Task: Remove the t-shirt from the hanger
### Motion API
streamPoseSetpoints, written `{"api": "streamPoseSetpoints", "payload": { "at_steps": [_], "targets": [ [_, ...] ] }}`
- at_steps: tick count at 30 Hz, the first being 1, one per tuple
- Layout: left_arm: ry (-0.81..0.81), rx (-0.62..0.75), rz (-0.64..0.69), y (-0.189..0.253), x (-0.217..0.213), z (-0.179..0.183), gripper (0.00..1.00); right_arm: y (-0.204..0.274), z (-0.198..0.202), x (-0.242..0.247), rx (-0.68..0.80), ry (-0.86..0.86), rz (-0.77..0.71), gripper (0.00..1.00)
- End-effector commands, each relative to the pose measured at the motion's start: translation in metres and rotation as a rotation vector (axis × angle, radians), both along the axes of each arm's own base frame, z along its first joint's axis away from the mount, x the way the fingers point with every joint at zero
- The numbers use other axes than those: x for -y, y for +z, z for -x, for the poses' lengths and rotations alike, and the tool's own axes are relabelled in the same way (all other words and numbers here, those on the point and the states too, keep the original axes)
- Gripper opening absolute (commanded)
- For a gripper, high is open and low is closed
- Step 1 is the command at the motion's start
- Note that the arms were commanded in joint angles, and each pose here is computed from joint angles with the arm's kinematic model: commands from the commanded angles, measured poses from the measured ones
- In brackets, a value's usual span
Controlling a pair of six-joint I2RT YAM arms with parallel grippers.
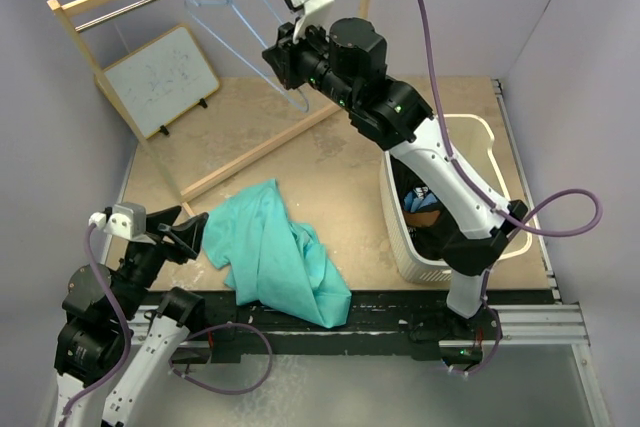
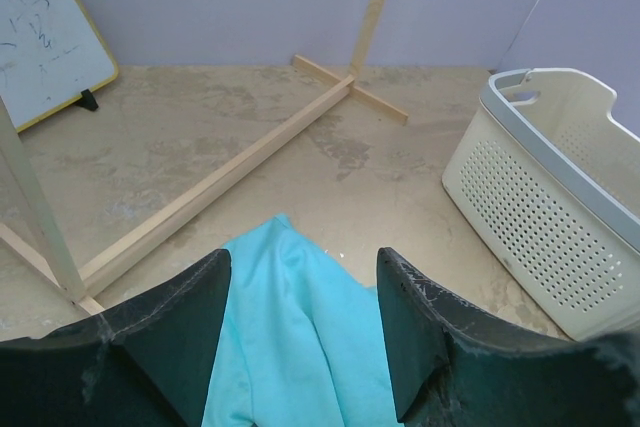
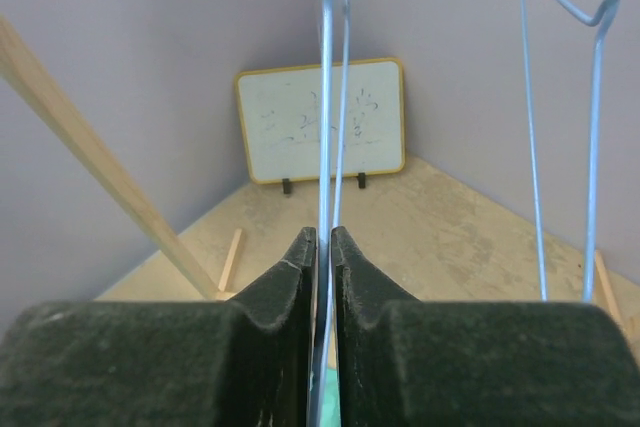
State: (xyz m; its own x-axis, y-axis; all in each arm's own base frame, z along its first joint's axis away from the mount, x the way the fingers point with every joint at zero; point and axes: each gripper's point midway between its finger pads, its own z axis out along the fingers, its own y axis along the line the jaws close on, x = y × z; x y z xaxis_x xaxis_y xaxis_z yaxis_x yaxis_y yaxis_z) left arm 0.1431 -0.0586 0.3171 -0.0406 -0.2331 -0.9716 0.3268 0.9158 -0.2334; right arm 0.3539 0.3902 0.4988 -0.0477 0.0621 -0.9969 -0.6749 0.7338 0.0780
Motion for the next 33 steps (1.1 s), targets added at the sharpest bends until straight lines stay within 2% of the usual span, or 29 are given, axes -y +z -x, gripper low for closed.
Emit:
{"api": "streamPoseSetpoints", "payload": {
  "at_steps": [1, 6, 9, 10, 11, 12, 13, 17, 19, 23, 25, 29, 33],
  "targets": [
    [0.007, 0.027, 0.03, 0.009, 0.0, -0.002, 0.63, 0.021, 0.005, -0.004, 0.041, 0.035, -0.064, 0.1],
    [-0.003, 0.015, 0.021, 0.008, 0.003, -0.005, 0.63, 0.015, -0.002, -0.012, 0.033, 0.043, -0.053, 0.01],
    [0.002, 0.017, 0.022, 0.007, 0.002, -0.005, 0.63, 0.012, -0.002, -0.014, 0.025, 0.052, -0.046, 0.03],
    [0.006, 0.018, 0.026, 0.008, 0.001, -0.004, 0.63, 0.011, 0.0, -0.013, 0.023, 0.06, -0.047, 0.07],
    [0.008, 0.018, 0.028, 0.008, 0.001, -0.004, 0.63, 0.01, 0.003, -0.011, 0.022, 0.065, -0.049, 0.17],
    [0.011, 0.021, 0.029, 0.008, 0.0, -0.004, 0.63, 0.01, 0.007, -0.007, 0.022, 0.065, -0.06, 0.32],
    [0.011, 0.02, 0.029, 0.008, 0.0, -0.004, 0.63, 0.009, 0.01, -0.003, 0.023, 0.065, -0.066, 0.39],
    [0.017, 0.015, 0.028, 0.007, -0.001, -0.005, 0.63, 0.015, 0.034, 0.031, 0.034, 0.042, -0.088, 0.46],
    [0.022, 0.01, 0.029, 0.006, -0.001, -0.005, 0.63, 0.004, 0.055, 0.038, 0.006, 0.095, -0.08, 0.48],
    [0.017, 0.013, 0.028, 0.007, 0.0, -0.005, 0.63, -0.07, 0.109, 0.036, -0.151, 0.259, -0.041, 0.58],
    [0.02, 0.011, 0.026, 0.006, -0.001, -0.006, 0.63, -0.142, 0.135, 0.027, -0.264, 0.299, 0.042, 0.63],
    [0.015, 0.007, 0.024, 0.006, 0.0, -0.006, 0.63, -0.258, 0.181, 0.008, -0.451, 0.35, 0.187, 0.68],
    [0.015, 0.001, 0.021, 0.005, 0.001, -0.008, 0.63, -0.335, 0.209, -0.014, -0.579, 0.399, 0.236, 0.72]
  ]
}}
